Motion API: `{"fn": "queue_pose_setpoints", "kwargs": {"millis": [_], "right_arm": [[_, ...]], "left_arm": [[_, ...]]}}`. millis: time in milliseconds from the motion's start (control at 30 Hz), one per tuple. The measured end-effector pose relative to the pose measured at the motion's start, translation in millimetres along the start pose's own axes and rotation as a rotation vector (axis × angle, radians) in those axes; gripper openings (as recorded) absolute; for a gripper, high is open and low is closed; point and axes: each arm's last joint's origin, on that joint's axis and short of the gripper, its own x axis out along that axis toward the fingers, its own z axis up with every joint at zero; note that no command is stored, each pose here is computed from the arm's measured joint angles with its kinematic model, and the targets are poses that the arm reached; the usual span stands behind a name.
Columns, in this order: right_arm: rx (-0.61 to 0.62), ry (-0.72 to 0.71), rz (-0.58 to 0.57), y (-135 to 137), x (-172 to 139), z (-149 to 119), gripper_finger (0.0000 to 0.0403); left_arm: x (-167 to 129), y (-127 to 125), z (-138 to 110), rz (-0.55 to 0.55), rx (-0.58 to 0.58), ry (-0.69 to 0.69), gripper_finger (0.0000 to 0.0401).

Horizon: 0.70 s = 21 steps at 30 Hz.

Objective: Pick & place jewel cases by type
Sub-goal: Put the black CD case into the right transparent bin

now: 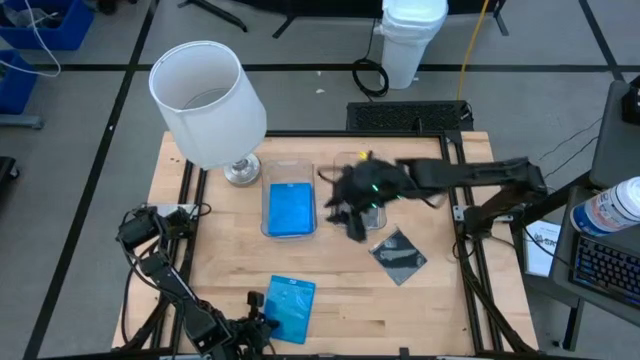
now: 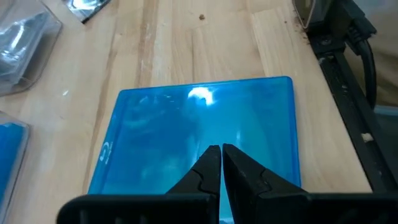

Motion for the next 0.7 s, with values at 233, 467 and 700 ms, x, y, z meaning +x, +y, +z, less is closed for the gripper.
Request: {"fn": "queue_pose_setpoints", "kwargs": {"millis": [233,467,700], "right_arm": [[-0.013,0.074,0.023,59.3,-47.0,-20.3,0.0047],[-0.096,0.156,-0.016,118.1,-64.5,-60.5,0.001],[-0.155,0.089,-0.125,150.2,-26.1,-140.6,0.0003]], "left_arm": [[5.7,5.2,4.4,0.021,-0.028,-0.008,0.0026],[11.1,10.5,7.6,0.03,-0.057,0.001,0.0026],[18.1,17.3,12.3,0.047,-0.01,0.003,0.0026]]}}
